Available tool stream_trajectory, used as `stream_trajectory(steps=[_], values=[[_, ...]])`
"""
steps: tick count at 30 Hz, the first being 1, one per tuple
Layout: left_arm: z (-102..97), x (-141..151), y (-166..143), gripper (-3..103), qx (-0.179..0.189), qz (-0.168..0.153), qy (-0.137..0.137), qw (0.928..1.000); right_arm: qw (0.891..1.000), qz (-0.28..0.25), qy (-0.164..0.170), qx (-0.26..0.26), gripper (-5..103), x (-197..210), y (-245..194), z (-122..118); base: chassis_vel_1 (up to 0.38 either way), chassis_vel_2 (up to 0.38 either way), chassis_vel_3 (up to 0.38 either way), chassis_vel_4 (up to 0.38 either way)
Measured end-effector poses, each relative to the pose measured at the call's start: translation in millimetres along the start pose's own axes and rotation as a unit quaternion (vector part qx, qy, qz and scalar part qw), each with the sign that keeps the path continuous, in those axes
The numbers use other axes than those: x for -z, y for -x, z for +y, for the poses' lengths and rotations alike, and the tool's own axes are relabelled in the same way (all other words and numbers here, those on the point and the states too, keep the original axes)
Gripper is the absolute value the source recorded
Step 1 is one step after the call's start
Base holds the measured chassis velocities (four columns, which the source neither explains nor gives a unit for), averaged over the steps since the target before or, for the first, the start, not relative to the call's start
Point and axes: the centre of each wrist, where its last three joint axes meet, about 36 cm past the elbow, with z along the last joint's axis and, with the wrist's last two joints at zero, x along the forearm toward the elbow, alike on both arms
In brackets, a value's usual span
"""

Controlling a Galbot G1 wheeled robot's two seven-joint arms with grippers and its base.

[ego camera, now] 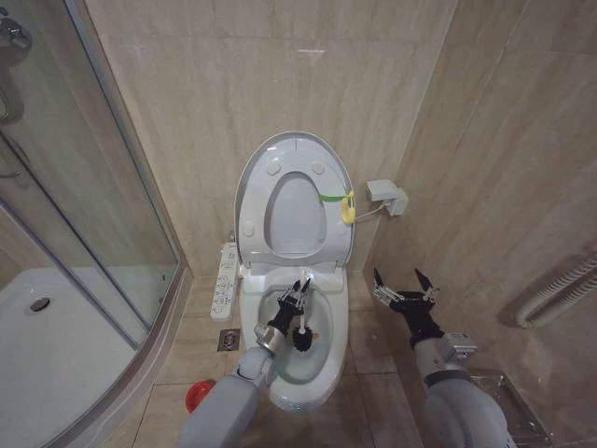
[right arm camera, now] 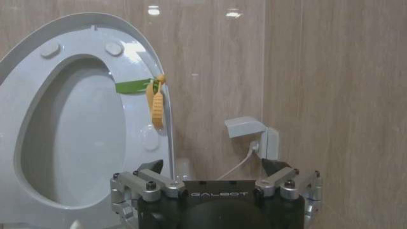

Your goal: Open the toilet lid, clean the toilet bowl with a toilet brush, close the toilet lid, and flush.

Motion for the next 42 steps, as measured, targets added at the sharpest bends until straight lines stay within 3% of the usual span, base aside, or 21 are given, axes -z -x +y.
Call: stream_trajectory(steps=[9, 12, 15, 19, 25, 29, 33, 36, 39, 42], values=[[-32.6, 23.7, 8.5, 20, -0.010, -0.020, -0.024, 0.9995, 1.000, 0.000, 0.000, 0.000, 100, 0.0, 0.0, 0.0, 0.000, 0.000, 0.000, 0.000], [-32.2, 21.3, 6.5, 20, -0.005, -0.016, -0.026, 0.9995, 1.000, 0.000, 0.000, 0.000, 100, 0.0, 0.0, 0.0, 0.000, 0.000, 0.000, 0.000], [-26.1, 14.8, 0.5, 20, 0.007, -0.004, -0.029, 0.9995, 1.000, 0.000, 0.000, 0.000, 100, 0.0, 0.0, 0.0, 0.000, 0.000, 0.000, 0.000], [-0.8, 5.3, -10.9, 20, 0.026, 0.013, -0.016, 0.9995, 1.000, 0.000, 0.000, 0.000, 100, 0.0, 0.0, 0.0, 0.000, 0.000, 0.000, 0.000], [19.2, 7.0, -14.3, 20, 0.037, 0.014, -0.006, 0.9992, 1.000, 0.000, 0.000, 0.000, 100, 0.0, 0.0, 0.0, 0.000, 0.000, 0.000, 0.000], [6.9, 20.1, -5.4, 20, 0.028, -0.003, -0.017, 0.9995, 1.000, 0.000, 0.000, 0.000, 100, 0.0, 0.0, 0.0, 0.000, 0.000, 0.000, 0.000], [-35.6, 36.8, 4.4, 20, 0.002, -0.021, -0.045, 0.9988, 1.000, 0.000, 0.000, 0.000, 100, 0.0, 0.0, 0.0, 0.000, 0.000, 0.000, 0.000], [-44.1, 35.7, 5.4, 20, -0.001, -0.020, -0.050, 0.9986, 1.000, 0.000, 0.000, 0.000, 100, 0.0, 0.0, 0.0, 0.000, 0.000, 0.000, 0.000], [-36.7, 27.1, 3.3, 20, 0.006, -0.012, -0.045, 0.9989, 1.000, 0.000, 0.000, 0.000, 100, 0.0, 0.0, 0.0, 0.000, 0.000, 0.000, 0.000], [-10.4, 16.4, -1.6, 20, 0.021, 0.000, -0.030, 0.9993, 1.000, 0.000, 0.000, 0.000, 100, 0.0, 0.0, 0.0, 0.000, 0.000, 0.000, 0.000]])
